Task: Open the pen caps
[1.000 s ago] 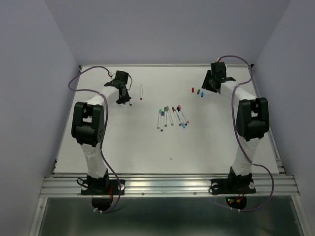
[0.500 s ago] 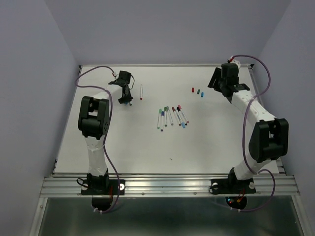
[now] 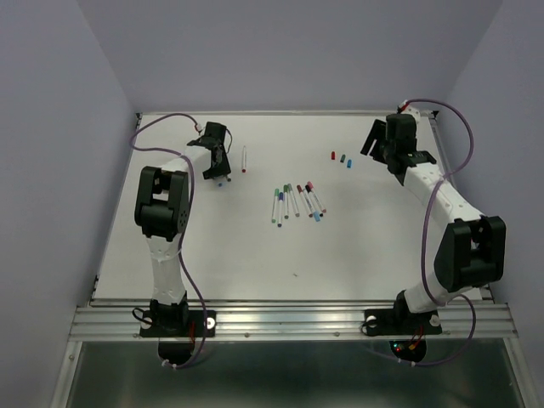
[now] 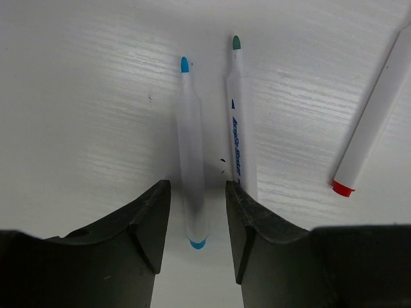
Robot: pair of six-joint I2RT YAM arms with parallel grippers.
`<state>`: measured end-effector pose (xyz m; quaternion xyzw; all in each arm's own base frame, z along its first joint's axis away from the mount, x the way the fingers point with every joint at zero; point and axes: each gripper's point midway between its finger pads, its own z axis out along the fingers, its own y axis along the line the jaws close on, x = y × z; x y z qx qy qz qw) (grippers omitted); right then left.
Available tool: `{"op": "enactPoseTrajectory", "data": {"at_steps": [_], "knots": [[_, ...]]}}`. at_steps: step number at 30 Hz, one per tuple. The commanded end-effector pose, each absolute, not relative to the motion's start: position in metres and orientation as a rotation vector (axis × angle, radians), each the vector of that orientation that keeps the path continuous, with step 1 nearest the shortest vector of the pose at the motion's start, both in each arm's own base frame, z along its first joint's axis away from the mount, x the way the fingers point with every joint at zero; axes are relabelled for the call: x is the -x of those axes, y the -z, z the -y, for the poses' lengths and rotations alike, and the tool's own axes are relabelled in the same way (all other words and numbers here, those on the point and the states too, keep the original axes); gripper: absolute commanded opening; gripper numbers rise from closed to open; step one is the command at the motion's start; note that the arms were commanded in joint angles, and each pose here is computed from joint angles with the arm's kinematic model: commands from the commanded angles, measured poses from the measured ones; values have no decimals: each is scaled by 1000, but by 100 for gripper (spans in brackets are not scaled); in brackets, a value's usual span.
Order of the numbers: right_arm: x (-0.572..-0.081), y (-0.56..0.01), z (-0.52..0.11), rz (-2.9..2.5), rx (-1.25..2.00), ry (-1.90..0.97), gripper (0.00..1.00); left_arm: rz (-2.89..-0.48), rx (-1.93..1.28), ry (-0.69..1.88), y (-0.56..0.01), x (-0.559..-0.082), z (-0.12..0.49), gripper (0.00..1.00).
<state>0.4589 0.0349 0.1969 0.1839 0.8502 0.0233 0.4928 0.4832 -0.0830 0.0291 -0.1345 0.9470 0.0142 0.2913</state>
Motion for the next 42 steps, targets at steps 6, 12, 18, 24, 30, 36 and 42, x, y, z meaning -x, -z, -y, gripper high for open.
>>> {"op": "enactPoseTrajectory", "data": {"at_steps": [6, 12, 18, 24, 30, 36, 42], "knots": [[-444, -229, -36, -1966, -430, -117, 97, -2396, 369, 79, -91, -477, 87, 68], [-430, -227, -32, -1959, -450, -112, 100, -2294, 311, 232, -138, -453, 109, 99], [-424, -222, -35, -1975, -428, -129, 100, -2319, 182, 279, -138, -426, 142, 99], [-419, -219, -37, -1986, -407, -135, 100, -2376, -59, 335, -121, -389, 199, 99], [-418, -213, -37, -2001, -395, -131, 100, -2439, -196, 316, -97, -368, 232, 99], [-418, -206, -39, -2020, -392, -136, 100, -2507, -245, 217, -71, -358, 240, 99], [-417, -205, -36, -2021, -395, -115, 100, -2535, -254, 196, -59, -357, 246, 99]]}}
